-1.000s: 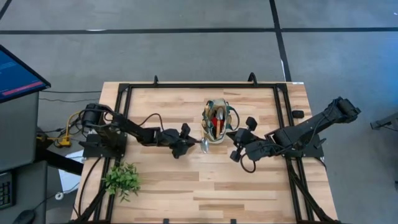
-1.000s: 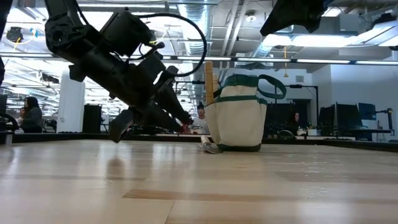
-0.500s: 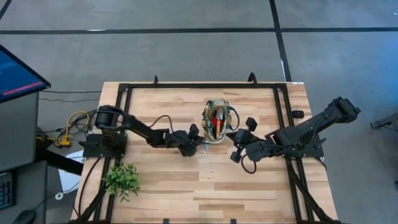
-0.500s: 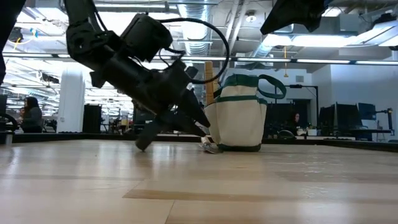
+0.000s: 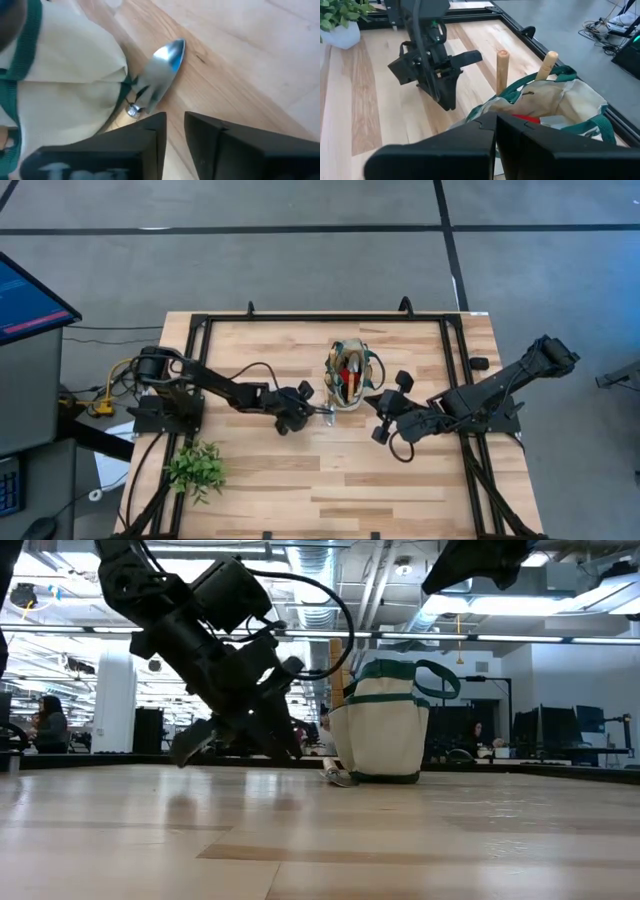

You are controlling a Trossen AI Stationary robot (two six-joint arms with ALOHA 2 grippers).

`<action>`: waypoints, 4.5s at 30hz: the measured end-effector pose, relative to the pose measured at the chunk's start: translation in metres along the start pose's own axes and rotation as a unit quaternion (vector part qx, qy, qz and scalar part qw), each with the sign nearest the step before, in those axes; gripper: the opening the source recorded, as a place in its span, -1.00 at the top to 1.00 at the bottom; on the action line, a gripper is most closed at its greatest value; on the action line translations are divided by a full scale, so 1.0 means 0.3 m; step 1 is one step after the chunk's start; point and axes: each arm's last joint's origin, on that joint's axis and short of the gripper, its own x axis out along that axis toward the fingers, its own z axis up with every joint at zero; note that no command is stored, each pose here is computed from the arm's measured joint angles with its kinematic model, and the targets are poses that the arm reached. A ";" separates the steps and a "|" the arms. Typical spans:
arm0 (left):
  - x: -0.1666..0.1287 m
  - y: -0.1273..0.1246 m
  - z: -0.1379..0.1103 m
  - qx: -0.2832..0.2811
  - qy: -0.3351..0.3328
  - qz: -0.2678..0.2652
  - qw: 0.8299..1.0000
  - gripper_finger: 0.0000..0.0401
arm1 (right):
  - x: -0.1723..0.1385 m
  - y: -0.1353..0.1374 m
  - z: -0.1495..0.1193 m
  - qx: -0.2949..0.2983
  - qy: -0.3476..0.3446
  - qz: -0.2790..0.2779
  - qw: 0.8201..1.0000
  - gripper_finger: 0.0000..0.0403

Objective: Pick & Place Garden tools in Gardening bag
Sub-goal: Put the brown trowel into the gardening bag

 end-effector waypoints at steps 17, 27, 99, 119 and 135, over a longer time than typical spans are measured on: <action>-0.004 0.091 0.070 0.050 0.034 -0.049 0.997 0.98 | 0.000 -0.001 -0.004 -0.005 0.004 -0.001 1.000 1.00; 0.047 0.040 0.056 0.146 0.036 -0.099 0.984 0.96 | -0.001 -0.001 -0.006 -0.008 0.006 -0.002 1.000 1.00; -0.070 -0.041 0.167 -0.169 0.123 -0.198 0.958 0.99 | -0.002 0.004 -0.015 -0.015 0.031 0.034 0.999 1.00; 0.006 0.136 0.069 -0.206 0.080 -0.065 0.973 0.99 | -0.025 0.027 -0.022 -0.021 0.030 0.060 0.997 1.00; 0.101 0.096 0.009 -0.225 0.083 -0.123 0.963 0.99 | -0.025 0.028 -0.018 -0.015 0.024 0.060 0.998 1.00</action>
